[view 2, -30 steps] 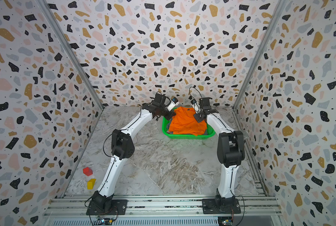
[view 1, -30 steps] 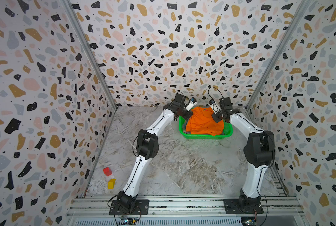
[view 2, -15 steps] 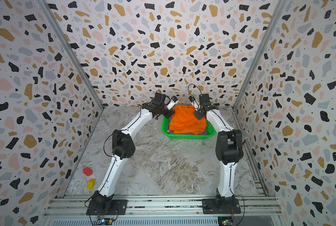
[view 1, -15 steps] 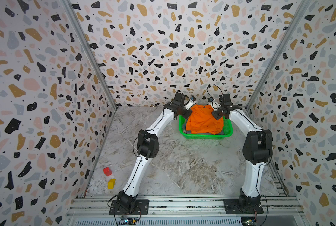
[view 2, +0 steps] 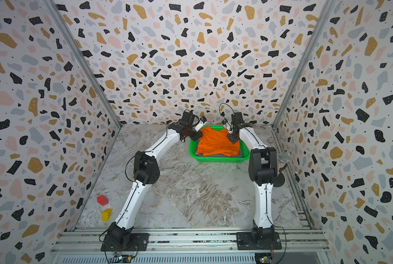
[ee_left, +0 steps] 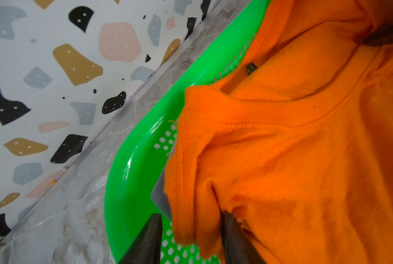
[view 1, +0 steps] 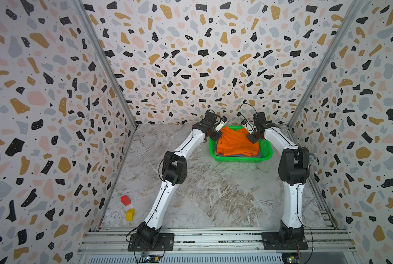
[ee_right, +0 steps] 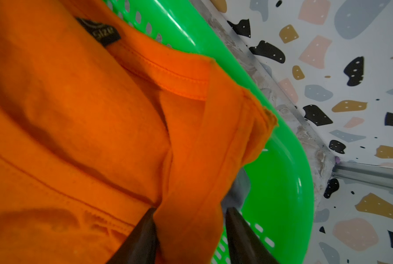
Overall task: Put the folded t-shirts into the basket
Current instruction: Place the T-shirt in the bin, then reset both arms
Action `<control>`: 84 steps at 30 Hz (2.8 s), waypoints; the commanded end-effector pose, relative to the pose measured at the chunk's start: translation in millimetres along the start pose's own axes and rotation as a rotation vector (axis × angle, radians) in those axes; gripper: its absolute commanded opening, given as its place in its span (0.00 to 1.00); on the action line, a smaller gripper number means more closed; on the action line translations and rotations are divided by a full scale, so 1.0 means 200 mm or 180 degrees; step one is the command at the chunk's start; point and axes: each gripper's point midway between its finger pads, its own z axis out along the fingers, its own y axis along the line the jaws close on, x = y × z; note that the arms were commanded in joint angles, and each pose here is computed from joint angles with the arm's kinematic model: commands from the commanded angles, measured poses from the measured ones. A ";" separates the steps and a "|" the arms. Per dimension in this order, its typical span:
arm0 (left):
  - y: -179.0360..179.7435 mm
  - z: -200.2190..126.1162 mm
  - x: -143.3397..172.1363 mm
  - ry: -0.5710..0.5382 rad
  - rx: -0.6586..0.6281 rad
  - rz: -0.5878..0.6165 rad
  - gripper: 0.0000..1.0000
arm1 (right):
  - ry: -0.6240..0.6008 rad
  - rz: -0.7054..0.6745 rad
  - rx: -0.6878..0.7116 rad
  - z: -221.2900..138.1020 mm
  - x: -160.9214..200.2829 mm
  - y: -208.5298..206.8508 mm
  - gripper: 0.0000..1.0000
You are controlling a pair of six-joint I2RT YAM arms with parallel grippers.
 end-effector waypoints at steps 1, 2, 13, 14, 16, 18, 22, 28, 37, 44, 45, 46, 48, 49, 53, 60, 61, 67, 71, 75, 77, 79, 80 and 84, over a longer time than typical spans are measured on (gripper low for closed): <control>0.08 -0.14 -0.08 -0.0066 -0.0190 0.0028 0.56 | -0.0219 0.0035 0.0214 -0.31 -0.09 -0.14 0.56; 0.08 -0.17 -0.10 -0.0081 -0.0200 0.0019 0.58 | -0.0266 0.0045 0.0202 -0.35 -0.10 -0.14 0.57; -0.27 -0.39 -0.05 -0.0023 0.0705 -0.0173 0.67 | -0.0608 0.0209 -0.0928 -0.62 -0.02 0.26 0.62; -0.31 -0.38 -0.04 -0.0008 0.0817 -0.0180 0.67 | -0.0571 0.0238 -0.0997 -0.60 0.01 0.29 0.61; -0.39 -0.36 -0.01 0.0036 0.0968 -0.0201 0.67 | -0.0484 0.0288 -0.1120 -0.56 0.05 0.34 0.60; -0.47 -0.32 0.02 0.0103 0.1082 -0.0204 0.67 | -0.0391 0.0339 -0.1211 -0.50 0.09 0.39 0.58; -0.55 -0.20 0.11 0.0293 0.1141 -0.0199 0.66 | -0.0224 0.0435 -0.1339 -0.38 0.13 0.44 0.55; -0.53 -0.09 0.25 0.0553 0.1013 -0.0035 0.66 | 0.0048 0.0338 -0.1363 -0.26 0.23 0.48 0.54; -0.45 -0.12 0.35 0.0836 0.0718 0.0479 0.66 | 0.0188 -0.0007 -0.1274 -0.28 0.29 0.41 0.61; -0.41 -0.38 0.13 0.0531 0.0646 0.0459 0.68 | -0.0371 0.0047 -0.1352 -0.64 0.11 0.35 0.64; -0.41 -0.42 0.11 0.0492 0.0621 0.0464 0.68 | -0.0414 0.0042 -0.1296 -0.69 0.10 0.33 0.64; -0.40 -0.46 0.09 0.0470 0.0592 0.0476 0.68 | -0.0452 0.0032 -0.1236 -0.73 0.10 0.32 0.64; -0.38 -0.55 0.07 0.0445 0.0516 0.0497 0.69 | -0.0517 0.0001 -0.1094 -0.82 0.09 0.28 0.65; -0.37 -0.60 0.06 0.0433 0.0472 0.0509 0.69 | -0.0552 -0.0022 -0.0984 -0.88 0.10 0.25 0.65; -0.31 -0.77 0.08 0.0419 0.0300 0.0530 0.70 | -0.0614 -0.0080 -0.0670 -1.03 0.12 0.19 0.66; -0.17 -1.11 0.27 0.0305 -0.0165 0.0433 0.73 | -0.0770 -0.0101 -0.0319 -1.29 0.22 0.17 0.69; -0.14 -1.15 0.31 0.0298 -0.0257 0.0416 0.75 | -0.0786 -0.0087 -0.0296 -1.31 0.23 0.18 0.69; -0.05 -1.38 0.54 0.0163 -0.0797 0.0251 0.86 | -0.0860 0.0010 -0.0144 -1.38 0.38 0.25 0.71; -0.01 -1.51 0.74 0.0059 -0.1178 0.0065 0.98 | -0.0896 0.0096 -0.0023 -1.35 0.50 0.31 0.74; 0.03 -1.60 0.92 -0.0073 -0.1649 -0.0065 1.00 | -0.0905 0.0225 0.0182 -1.30 0.61 0.34 0.84; 0.04 -1.64 1.01 -0.0129 -0.1825 -0.0139 1.00 | -0.0917 0.0279 0.0312 -1.26 0.66 0.35 0.90; 0.05 -1.66 1.07 -0.0194 -0.1961 -0.0217 1.00 | -0.0939 0.0356 0.0465 -1.23 0.70 0.34 0.98; 0.05 -1.66 1.09 -0.0230 -0.2015 -0.0259 1.00 | -0.0966 0.0413 0.0554 -1.22 0.72 0.33 1.00; 0.04 -1.63 1.18 -0.0326 -0.2090 -0.0389 1.00 | -0.1045 0.0706 0.0766 -1.15 0.77 0.31 1.00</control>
